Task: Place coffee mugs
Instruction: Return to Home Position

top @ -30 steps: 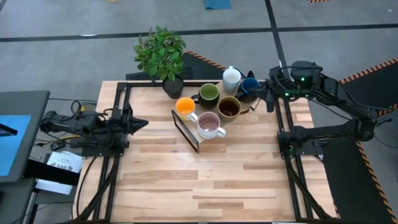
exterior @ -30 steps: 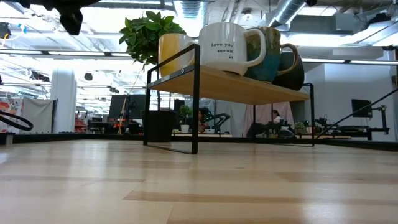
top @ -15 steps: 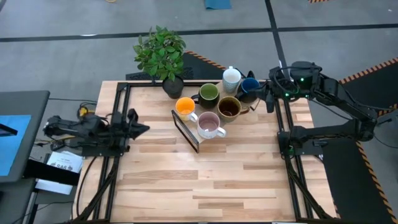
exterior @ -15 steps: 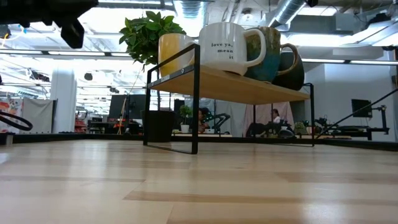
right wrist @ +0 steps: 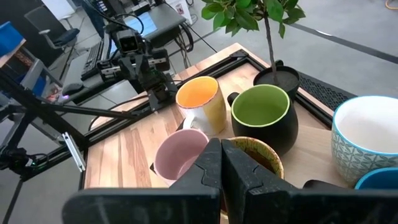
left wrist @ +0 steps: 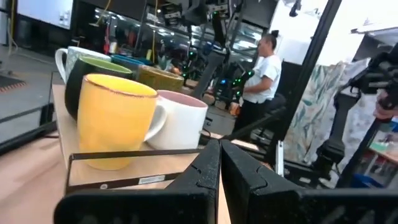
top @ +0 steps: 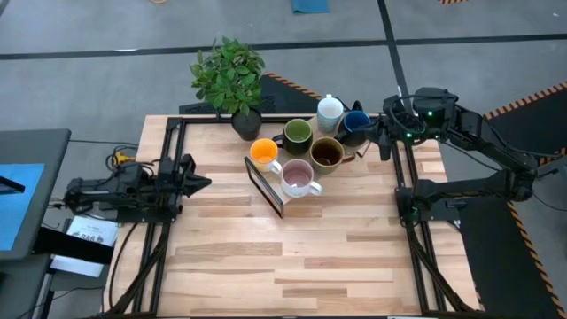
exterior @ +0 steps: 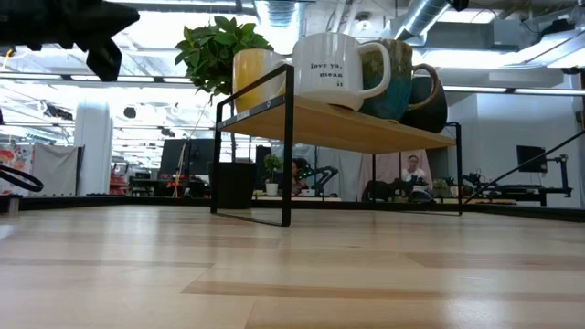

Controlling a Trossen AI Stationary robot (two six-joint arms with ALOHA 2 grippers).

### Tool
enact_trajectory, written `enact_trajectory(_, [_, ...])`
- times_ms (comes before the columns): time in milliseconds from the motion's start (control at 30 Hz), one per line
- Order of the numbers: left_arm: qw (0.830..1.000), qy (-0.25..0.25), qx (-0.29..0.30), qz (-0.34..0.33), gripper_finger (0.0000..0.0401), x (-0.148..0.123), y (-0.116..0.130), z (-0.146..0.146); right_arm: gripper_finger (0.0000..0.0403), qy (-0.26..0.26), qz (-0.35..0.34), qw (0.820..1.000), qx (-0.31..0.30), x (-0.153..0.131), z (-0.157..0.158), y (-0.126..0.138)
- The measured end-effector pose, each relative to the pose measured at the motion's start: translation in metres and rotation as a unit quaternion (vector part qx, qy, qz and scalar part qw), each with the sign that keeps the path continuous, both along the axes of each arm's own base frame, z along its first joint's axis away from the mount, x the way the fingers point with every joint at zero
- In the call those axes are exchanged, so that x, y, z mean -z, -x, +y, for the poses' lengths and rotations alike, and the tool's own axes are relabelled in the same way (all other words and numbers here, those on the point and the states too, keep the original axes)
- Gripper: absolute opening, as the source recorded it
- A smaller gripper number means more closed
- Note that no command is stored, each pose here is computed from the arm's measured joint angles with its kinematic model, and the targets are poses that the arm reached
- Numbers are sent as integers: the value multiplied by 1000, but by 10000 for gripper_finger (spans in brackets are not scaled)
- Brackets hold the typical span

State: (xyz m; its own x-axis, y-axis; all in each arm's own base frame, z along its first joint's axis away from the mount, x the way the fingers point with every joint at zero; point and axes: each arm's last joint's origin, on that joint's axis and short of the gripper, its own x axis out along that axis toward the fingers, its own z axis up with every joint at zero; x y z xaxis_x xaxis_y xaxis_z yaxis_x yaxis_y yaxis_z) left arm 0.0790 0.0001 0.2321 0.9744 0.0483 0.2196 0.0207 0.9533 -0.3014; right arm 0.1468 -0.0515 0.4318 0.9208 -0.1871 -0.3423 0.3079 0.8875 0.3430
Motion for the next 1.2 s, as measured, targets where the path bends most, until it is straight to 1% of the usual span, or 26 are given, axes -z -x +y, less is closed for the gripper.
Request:
enact_trajectory(167, [999, 25, 11, -19, 0, 24, -10, 0, 21, 0, 0, 1000, 0, 0, 0, 0])
enact_trajectory(267, [998, 35, -3, -44, 0, 36, -13, 0, 21, -7, -1, 1000, 2, 0, 0, 0])
enact_trajectory(333, [998, 40, -11, -49, 0, 36, -13, 1, 21, -11, -1, 1000, 4, 0, 0, 0])
enact_trajectory(467, [999, 31, -23, -28, 0, 40, -15, 1, 21, -15, 9, 1000, 4, 2, 1, 1])
enact_trajectory(533, [999, 17, -28, -18, 0, 41, -15, 1, 21, -18, 17, 1000, 4, 4, 1, 2])
enact_trajectory(633, [998, -13, -31, 46, 0, 53, -17, 1, 21, -20, 20, 1000, 4, 4, 1, 2])
enact_trajectory(700, [995, -20, -28, 92, 0, 62, -18, 1, 21, -20, 20, 1000, 2, 4, 1, 2])
enact_trajectory(767, [995, -28, -5, 92, 0, 61, -18, 0, 21, -22, 20, 1000, 1, 4, 1, 2])
enact_trajectory(833, [995, -29, 3, 91, 0, 61, -18, -1, 21, -24, 19, 1000, -5, 4, 2, 2])
enact_trajectory(1000, [994, -28, 5, 103, 0, 63, -19, -1, 21, -25, 17, 999, -17, 4, 4, 3])
enact_trajectory(1200, [994, -28, 5, 103, 0, 64, -19, -1, 21, -8, 13, 999, -47, 2, 13, 6])
